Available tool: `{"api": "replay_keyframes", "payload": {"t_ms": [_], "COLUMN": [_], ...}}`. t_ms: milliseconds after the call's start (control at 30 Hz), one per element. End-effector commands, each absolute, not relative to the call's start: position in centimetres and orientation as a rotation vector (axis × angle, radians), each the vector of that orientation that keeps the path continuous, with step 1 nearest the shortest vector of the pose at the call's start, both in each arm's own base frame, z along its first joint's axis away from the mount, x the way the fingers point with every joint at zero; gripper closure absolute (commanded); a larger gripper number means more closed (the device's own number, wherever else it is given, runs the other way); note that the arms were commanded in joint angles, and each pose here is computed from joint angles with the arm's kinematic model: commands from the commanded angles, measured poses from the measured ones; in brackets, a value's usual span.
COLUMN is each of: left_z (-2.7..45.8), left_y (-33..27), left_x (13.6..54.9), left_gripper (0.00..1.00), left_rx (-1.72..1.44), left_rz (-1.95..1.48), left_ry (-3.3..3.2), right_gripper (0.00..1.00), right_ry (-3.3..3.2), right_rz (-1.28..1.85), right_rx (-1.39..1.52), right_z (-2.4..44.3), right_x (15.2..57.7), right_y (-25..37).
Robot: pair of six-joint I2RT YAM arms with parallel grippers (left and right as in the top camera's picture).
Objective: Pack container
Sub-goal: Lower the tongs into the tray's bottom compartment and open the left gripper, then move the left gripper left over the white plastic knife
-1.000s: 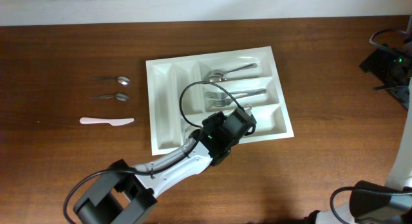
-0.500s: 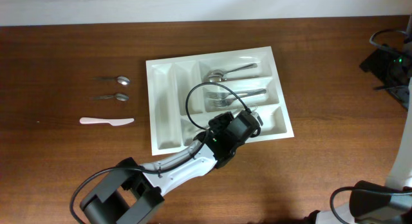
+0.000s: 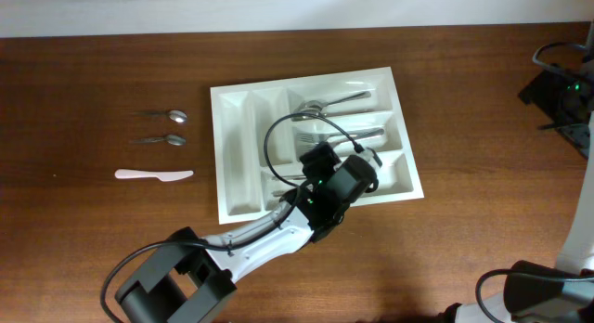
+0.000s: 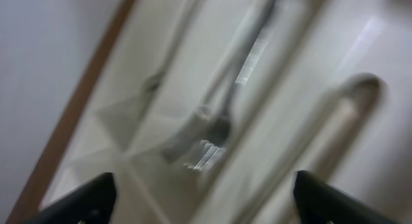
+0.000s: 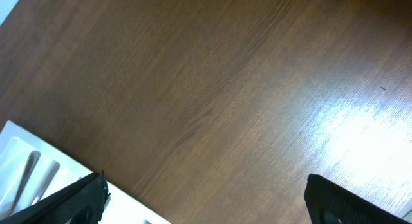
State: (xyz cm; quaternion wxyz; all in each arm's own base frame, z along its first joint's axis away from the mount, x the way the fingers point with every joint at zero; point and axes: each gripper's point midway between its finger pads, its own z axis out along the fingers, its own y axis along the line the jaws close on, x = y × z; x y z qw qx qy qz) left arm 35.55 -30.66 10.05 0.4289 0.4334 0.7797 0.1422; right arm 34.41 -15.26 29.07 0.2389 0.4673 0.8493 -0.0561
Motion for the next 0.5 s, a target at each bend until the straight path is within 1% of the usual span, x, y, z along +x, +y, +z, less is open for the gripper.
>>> {"api": "replay_keyframes", "payload": {"t_ms": [0, 100, 133, 200, 267, 300, 367, 467], "left_z": [14.7, 19.5, 22.0, 23.7, 25.6, 25.8, 25.6, 24.4], "left_y": [-30.3, -29.7, -28.5, -26.9, -23.4, -21.9, -18.2, -14.7], "left_x": [37.9, 39.2, 39.6, 39.8, 39.7, 39.5, 38.9, 37.9], "left_gripper": [0.05, 0.04, 0.03, 0.04, 0.03, 0.01, 0.01, 0.01], "left_rx": [0.821, 0.610, 0.457, 0.319, 0.079, -0.001, -0.150, -0.211], "left_rz": [0.414, 0.379, 0.345, 0.295, 0.215, 0.188, 0.134, 0.079], "left_ry": [1.921, 1.914, 1.935, 1.977, 2.057, 2.098, 2.214, 2.364], "right_gripper": [0.01, 0.01, 0.01, 0.01, 0.01, 0.01, 0.01, 0.01], "right_ry": [2.325, 2.326, 2.326, 2.326, 2.326, 2.326, 2.326, 2.326], "right_rz": [-0.158, -0.159, -0.159, -0.159, -0.159, -0.159, -0.159, -0.159], "right_rx": [1.275, 1.276, 1.276, 1.276, 1.276, 1.276, 1.276, 1.276], "right_z": [29.1, 29.1, 29.1, 29.1, 29.1, 29.1, 29.1, 29.1], "right_x": [34.4, 34.4, 34.4, 34.4, 34.4, 34.4, 34.4, 34.4], "right_y": [-15.4, -15.4, -15.4, -15.4, -15.4, -15.4, -15.4, -15.4]}}
